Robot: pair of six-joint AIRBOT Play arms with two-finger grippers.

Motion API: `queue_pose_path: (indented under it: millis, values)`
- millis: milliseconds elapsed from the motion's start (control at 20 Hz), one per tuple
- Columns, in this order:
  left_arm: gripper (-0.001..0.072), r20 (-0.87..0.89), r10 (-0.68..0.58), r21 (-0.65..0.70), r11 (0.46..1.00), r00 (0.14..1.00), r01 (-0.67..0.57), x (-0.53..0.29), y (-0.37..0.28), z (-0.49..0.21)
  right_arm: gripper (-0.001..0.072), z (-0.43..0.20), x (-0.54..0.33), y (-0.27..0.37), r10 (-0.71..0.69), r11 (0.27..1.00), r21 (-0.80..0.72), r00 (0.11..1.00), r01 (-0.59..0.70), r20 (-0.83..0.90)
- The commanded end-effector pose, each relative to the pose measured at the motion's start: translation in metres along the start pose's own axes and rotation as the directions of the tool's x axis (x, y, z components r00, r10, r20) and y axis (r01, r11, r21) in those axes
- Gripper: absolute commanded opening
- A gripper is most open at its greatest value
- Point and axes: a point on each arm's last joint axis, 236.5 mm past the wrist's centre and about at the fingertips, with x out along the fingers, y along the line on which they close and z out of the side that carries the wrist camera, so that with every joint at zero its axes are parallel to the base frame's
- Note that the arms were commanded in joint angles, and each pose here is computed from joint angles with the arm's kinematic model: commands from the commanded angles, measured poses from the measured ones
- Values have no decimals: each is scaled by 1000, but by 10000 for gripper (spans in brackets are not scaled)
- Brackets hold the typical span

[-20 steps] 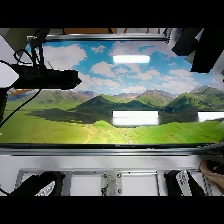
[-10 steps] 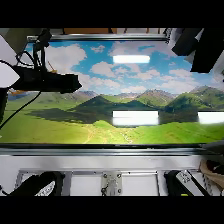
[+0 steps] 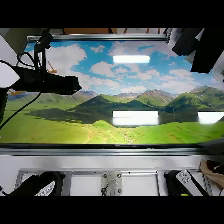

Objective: Fold the clothes and pants, and hang the long-sleeved shirts on hangers.

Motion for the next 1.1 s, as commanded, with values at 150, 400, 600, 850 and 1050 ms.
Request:
queue_pose_path:
  millis: [150,400,600,850,1050]
  values:
    - [11,30,-3,8,1000,1000,3,0,-1,7,20,-7,-31,-10,-18,999,-31,999,17,-38]
    - [11,29,-3,12,1000,1000,3,0,-1,7,658,2,-59,-11,-4,1000,-7,1000,4,-31]
    - [12,30,-3,18,1000,1000,3,0,-1,7,649,47,-101,35,154,984,79,987,-157,44]
    - [12,33,-4,26,1000,999,3,0,-1,8,649,85,-176,151,566,788,195,812,-584,146]
    - [12,46,-6,27,1000,999,4,0,-2,11,649,39,-261,255,833,488,397,551,-778,57]
